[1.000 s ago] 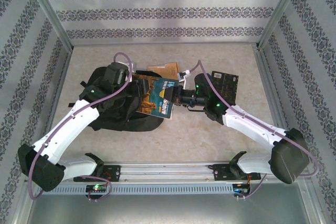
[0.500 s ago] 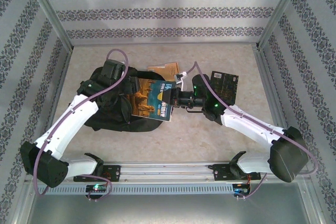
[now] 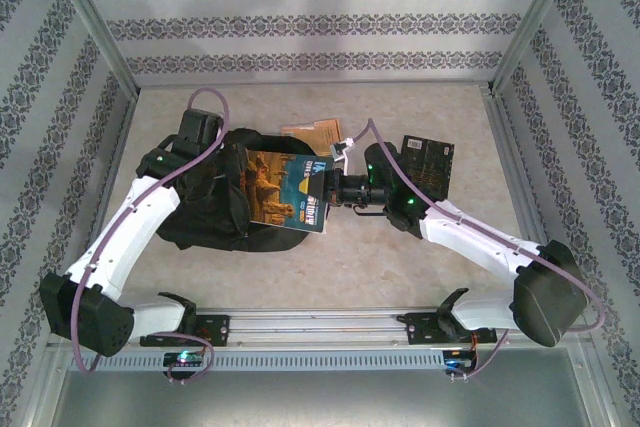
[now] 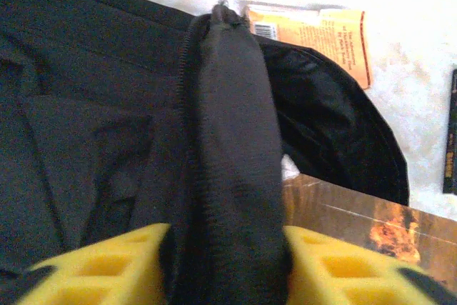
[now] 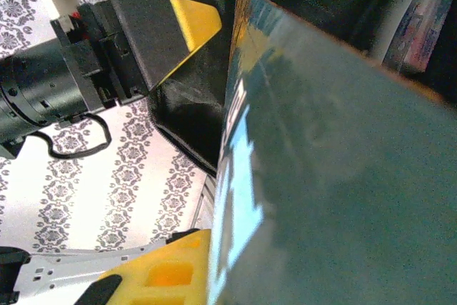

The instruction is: Pack the student bag

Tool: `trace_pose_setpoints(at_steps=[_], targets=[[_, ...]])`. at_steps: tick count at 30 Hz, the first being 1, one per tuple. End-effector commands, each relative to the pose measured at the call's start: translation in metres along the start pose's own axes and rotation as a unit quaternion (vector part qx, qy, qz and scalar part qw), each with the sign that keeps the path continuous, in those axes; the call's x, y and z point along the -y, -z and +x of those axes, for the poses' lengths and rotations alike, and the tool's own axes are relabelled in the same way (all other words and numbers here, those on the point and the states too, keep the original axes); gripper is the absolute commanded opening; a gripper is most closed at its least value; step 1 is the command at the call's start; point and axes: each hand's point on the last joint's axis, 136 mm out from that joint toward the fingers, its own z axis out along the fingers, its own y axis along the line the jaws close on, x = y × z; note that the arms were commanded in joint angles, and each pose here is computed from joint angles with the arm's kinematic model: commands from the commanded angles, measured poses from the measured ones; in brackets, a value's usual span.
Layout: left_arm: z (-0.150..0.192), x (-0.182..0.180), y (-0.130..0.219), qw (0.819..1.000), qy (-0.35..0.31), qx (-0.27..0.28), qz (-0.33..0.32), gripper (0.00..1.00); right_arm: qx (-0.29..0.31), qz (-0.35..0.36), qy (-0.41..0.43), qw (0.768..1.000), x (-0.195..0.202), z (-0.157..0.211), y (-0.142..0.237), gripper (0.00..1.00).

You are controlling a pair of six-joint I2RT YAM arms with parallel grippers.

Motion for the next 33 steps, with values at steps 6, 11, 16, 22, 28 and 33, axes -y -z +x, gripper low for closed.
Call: trace_pose_setpoints(at_steps=[6,11,16,22,28,33], targets=[[-0.024,0.029,0.027,0.996,-0.02,0.046,0.08,0.0,0.026,0.044,0.028,0.998,0.012,0.0,0.026,0.0],[-0.033,0.024,0.065,0.993,-0.032,0.091,0.069,0.0,0.042,0.11,-0.026,0.993,0.057,-0.005,0.041,0.0],[-0.029,0.03,0.08,0.991,-0.036,0.095,0.092,0.0,0.021,0.111,-0.05,0.992,0.063,-0.006,0.032,0.0],[-0.033,0.038,0.089,0.987,-0.048,0.103,0.11,0.0,0.012,0.036,-0.034,0.999,0.025,-0.02,0.017,0.0],[-0.037,0.038,0.092,0.987,-0.054,0.109,0.107,0.0,0.017,0.007,-0.016,1.0,-0.007,-0.027,0.02,0.0],[-0.038,0.04,0.095,0.986,-0.056,0.112,0.112,0.0,0.016,-0.002,-0.021,1.0,-0.015,-0.031,0.018,0.0]])
